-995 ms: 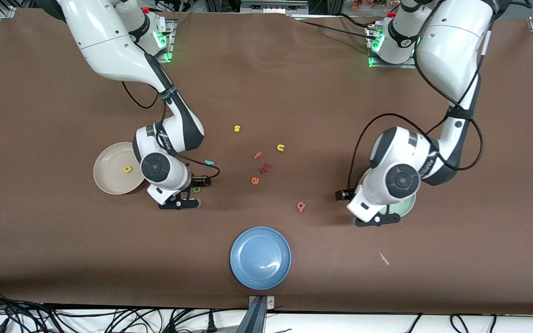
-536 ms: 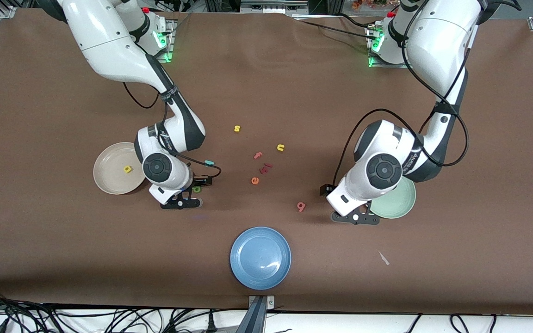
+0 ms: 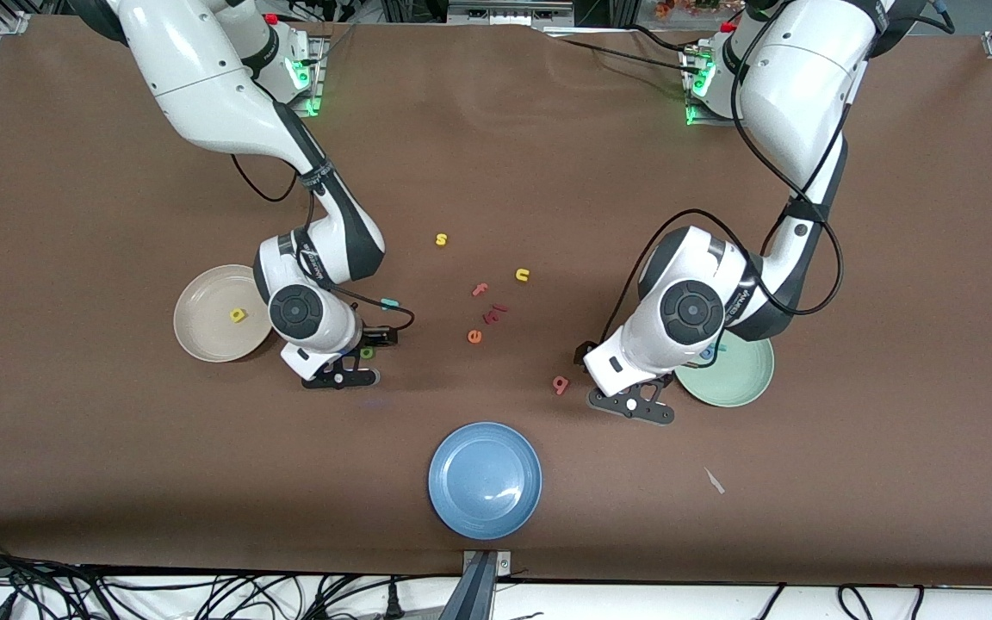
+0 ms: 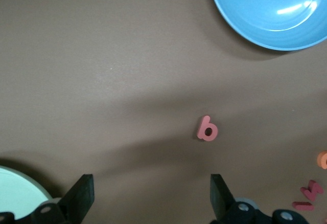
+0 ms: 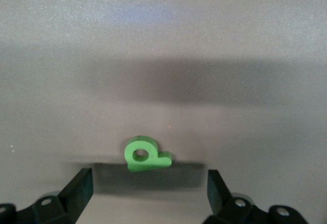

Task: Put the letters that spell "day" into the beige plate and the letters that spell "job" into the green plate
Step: 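Grasp the green letter with the right gripper while the left gripper grasps the pink letter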

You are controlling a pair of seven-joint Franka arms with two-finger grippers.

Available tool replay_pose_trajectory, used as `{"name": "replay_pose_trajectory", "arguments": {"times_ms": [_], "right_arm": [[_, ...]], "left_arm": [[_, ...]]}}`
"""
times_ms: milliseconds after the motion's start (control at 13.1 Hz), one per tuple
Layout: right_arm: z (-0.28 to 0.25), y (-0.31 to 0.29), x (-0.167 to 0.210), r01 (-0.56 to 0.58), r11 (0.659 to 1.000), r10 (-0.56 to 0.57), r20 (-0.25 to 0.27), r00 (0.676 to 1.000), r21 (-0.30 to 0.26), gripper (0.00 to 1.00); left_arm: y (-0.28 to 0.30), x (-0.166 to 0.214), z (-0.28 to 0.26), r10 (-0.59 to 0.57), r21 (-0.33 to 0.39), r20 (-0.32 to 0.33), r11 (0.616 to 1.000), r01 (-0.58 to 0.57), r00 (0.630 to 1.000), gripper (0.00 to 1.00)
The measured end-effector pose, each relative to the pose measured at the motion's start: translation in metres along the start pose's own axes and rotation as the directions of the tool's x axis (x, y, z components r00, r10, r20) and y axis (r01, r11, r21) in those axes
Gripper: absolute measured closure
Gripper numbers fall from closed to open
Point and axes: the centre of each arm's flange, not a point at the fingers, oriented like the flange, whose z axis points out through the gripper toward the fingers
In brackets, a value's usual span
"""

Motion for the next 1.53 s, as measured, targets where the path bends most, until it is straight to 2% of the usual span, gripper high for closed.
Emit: {"name": "replay_pose_trajectory", "arguments": {"times_ms": [77,153,230,383,613,842,1148,1302,1531], "right_arm": [[0.0,0.0,0.0,0.0,1.0,0.0,0.0,1.0,0.0,0.04],[0.0,0.001,0.0,-0.002,1.0,0.002,0.0,1.0,0.0,0.12],[0.0,0.002,0.001,-0.003,1.0,0.003,0.0,1.0,0.0,0.12],[0.001,0.003,0.001,-0.005,1.0,0.005,0.0,1.0,0.0,0.28],[-0.001,0.003,0.002,-0.005,1.0,0.005,-0.004,1.0,0.001,0.31],[-0.001,0.003,0.003,-0.013,1.0,0.013,-0.004,1.0,0.011,0.35],[-0.003,0.002,0.005,-0.021,1.0,0.021,-0.007,1.0,0.023,0.39],[-0.002,0.002,0.005,-0.021,0.999,0.021,-0.007,1.0,0.024,0.4],[-0.004,0.002,0.006,-0.022,0.999,0.022,-0.009,1.0,0.025,0.45]], "left_arm": [[0.004,-0.001,0.0,0.005,-0.005,0.0,1.0,-0.005,1.0,0.0],[0.009,0.0,0.0,0.012,-0.012,-0.011,1.0,-0.012,1.0,0.0],[0.017,0.001,0.001,0.023,-0.022,-0.033,0.999,-0.023,0.999,0.0],[0.041,-0.002,0.011,0.055,-0.031,-0.056,0.998,-0.057,0.997,0.0],[0.067,-0.004,0.044,0.103,-0.048,-0.108,0.993,-0.108,0.989,0.0],[0.069,-0.001,0.074,0.219,-0.044,-0.162,0.972,-0.229,0.962,0.0],[0.066,-0.003,0.092,0.384,-0.018,-0.153,0.92,-0.391,0.91,0.0],[0.066,-0.004,0.098,0.419,-0.014,-0.149,0.905,-0.426,0.896,0.01],[0.073,-0.008,0.103,0.451,-0.01,-0.14,0.89,-0.457,0.881,0.03]]}}
